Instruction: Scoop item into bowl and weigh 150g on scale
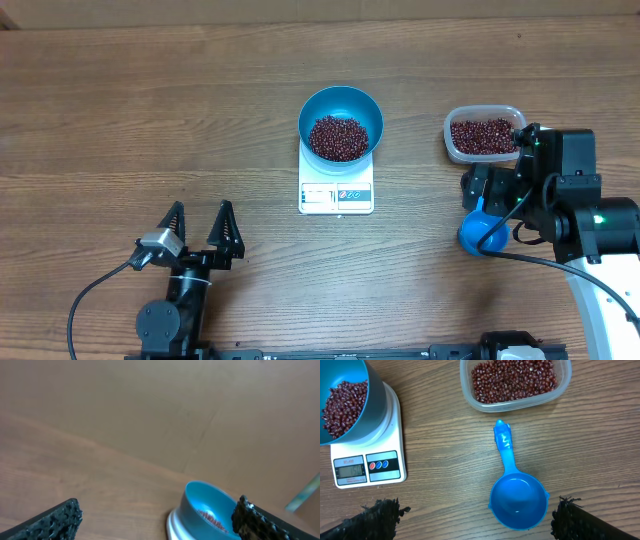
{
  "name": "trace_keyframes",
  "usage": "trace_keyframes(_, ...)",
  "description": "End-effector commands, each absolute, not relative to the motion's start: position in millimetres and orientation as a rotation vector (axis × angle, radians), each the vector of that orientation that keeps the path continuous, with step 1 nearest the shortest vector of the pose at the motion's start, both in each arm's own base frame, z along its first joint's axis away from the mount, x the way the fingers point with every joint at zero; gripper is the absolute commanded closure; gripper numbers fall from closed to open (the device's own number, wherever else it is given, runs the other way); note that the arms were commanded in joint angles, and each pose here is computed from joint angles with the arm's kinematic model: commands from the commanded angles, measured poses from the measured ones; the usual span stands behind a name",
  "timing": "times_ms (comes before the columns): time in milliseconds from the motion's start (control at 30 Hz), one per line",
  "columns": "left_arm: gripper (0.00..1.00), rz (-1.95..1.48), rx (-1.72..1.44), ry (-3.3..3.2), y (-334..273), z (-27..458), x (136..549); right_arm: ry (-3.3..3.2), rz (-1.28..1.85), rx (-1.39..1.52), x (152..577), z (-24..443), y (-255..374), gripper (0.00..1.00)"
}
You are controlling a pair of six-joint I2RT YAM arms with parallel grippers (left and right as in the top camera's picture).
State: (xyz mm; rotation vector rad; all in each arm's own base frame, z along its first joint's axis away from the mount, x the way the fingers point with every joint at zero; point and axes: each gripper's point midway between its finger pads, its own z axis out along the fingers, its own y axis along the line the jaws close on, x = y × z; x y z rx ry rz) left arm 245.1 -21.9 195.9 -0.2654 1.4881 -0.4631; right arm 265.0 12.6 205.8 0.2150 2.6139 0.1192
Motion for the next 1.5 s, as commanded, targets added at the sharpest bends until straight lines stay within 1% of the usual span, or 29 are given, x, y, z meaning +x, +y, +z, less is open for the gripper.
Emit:
trace_keyframes(0, 0.0, -0.443, -0.317, 1.55, -16.2, 176.1, 246.2, 2.585, 0.113, 0.21, 268.6, 214.6, 12.4, 0.0)
trace_keyframes(67, 0.01, -0.439, -0.33, 1.627, -17.4, 157.2, 245.5, 2.585, 0.113, 0.21, 268.6, 214.6, 12.4, 0.0)
trace_keyframes(100, 0.0, -0.432, -0.312, 1.633, -18.5, 156.6, 245.3, 2.585, 0.113, 0.21, 268.6, 214.6, 12.4, 0.0)
trace_keyframes(1333, 0.0, -0.428, -0.316, 1.631, -17.7, 156.7, 245.5, 2.573, 0.075, 0.202, 269.1, 216.4, 9.1, 0.0)
trace_keyframes(1467, 0.0, -0.428, -0.316, 1.631, -17.7, 156.7, 245.5, 2.507, 0.149, 0.166, 268.8, 226.4, 23.1, 0.0)
